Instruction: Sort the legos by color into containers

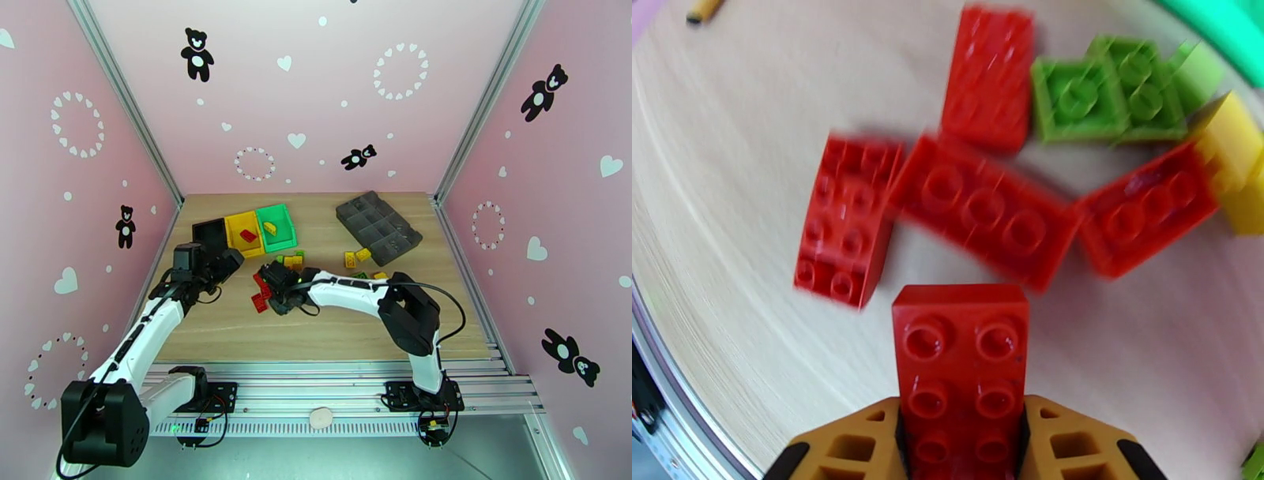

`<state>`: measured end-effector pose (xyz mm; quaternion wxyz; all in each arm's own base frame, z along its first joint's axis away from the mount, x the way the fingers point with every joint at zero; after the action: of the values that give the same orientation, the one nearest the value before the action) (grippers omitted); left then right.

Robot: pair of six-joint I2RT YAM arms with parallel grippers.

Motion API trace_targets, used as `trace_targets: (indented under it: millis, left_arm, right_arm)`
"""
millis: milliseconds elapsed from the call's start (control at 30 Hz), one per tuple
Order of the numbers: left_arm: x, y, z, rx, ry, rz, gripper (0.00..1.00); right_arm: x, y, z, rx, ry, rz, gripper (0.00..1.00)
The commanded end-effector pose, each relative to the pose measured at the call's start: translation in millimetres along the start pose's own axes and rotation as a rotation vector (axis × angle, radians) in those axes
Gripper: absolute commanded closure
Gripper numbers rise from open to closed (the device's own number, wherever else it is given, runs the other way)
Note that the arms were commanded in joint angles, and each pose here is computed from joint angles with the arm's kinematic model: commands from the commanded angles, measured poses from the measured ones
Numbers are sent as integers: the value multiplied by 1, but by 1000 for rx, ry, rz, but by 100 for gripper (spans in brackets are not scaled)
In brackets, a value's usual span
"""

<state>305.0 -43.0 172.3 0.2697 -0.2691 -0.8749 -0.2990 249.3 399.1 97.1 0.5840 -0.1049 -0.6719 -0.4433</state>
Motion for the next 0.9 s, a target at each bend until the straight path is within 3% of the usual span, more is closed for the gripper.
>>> trace_targets:
  millis: [0, 867]
  left_arm:
    - [4, 15, -10, 42, -89, -22, 2]
    - [9, 51, 1, 170, -191, -100, 2]
  right_arm:
    - [4, 27, -4, -52, 52, -49, 77]
    - [-1, 172, -39, -296, 206, -317, 81]
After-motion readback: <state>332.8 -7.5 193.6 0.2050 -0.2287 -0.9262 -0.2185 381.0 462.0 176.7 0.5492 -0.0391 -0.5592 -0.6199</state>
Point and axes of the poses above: each hand's point on the last joint's axis, 136 mm out from that joint toward the fingers, its own x axis back along the fingers, its own z axis along the line the jaws close on, y = z × x, the point moved 3 cm from there along x, back along the fingers, and after that the axes turned 2 degrees about -x, right-handed, at the moved point
